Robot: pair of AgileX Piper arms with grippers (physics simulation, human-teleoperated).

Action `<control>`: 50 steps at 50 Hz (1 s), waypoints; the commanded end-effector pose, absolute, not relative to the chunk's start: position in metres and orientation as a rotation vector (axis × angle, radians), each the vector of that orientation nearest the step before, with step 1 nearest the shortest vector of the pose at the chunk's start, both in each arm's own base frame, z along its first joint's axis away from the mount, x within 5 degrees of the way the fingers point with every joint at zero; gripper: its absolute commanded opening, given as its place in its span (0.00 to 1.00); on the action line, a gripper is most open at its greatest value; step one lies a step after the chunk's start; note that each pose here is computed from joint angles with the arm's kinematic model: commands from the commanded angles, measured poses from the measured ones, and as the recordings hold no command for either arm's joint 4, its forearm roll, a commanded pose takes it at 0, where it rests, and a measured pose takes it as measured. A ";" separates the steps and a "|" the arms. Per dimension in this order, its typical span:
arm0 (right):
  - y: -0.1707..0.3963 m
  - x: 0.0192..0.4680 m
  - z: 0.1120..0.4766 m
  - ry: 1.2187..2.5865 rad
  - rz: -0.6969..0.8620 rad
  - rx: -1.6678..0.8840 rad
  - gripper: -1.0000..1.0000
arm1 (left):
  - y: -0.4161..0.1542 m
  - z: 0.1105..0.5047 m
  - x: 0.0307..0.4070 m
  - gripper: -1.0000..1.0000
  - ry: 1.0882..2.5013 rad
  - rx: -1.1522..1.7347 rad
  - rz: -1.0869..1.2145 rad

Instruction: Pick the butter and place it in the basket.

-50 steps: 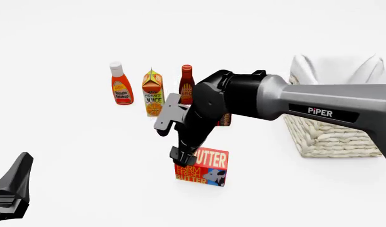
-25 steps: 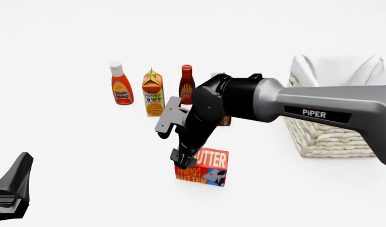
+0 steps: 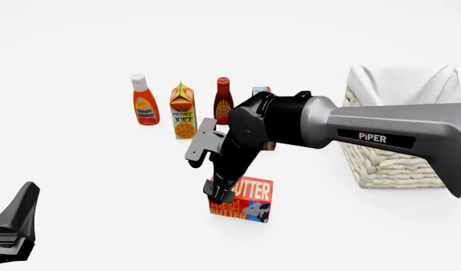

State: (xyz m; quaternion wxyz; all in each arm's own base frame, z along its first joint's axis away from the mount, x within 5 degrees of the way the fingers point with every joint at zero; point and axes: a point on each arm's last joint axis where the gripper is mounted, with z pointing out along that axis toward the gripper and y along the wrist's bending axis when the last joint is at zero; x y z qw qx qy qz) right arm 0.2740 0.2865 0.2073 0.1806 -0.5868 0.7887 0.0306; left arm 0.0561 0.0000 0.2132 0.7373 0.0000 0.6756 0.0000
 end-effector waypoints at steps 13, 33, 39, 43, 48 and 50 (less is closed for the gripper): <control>0.286 0.267 0.201 2.241 0.090 -1.666 1.00 | 0.000 0.213 0.056 1.00 1.484 0.000 0.000; 0.285 0.284 0.196 2.266 0.075 -1.656 1.00 | 0.000 0.213 0.056 1.00 1.484 0.000 0.000; 0.284 0.286 0.195 2.271 0.073 -1.650 1.00 | 0.000 0.213 0.056 1.00 1.484 0.000 0.000; 0.282 0.291 0.193 2.275 0.067 -1.652 1.00 | 0.000 0.213 0.056 1.00 1.484 0.000 0.000; 0.281 0.289 0.194 2.281 0.069 -1.646 1.00 | 0.000 0.213 0.056 1.00 1.484 0.000 0.000; 0.279 0.291 0.194 2.283 0.064 -1.650 1.00 | 0.000 0.213 0.056 1.00 1.484 0.000 0.000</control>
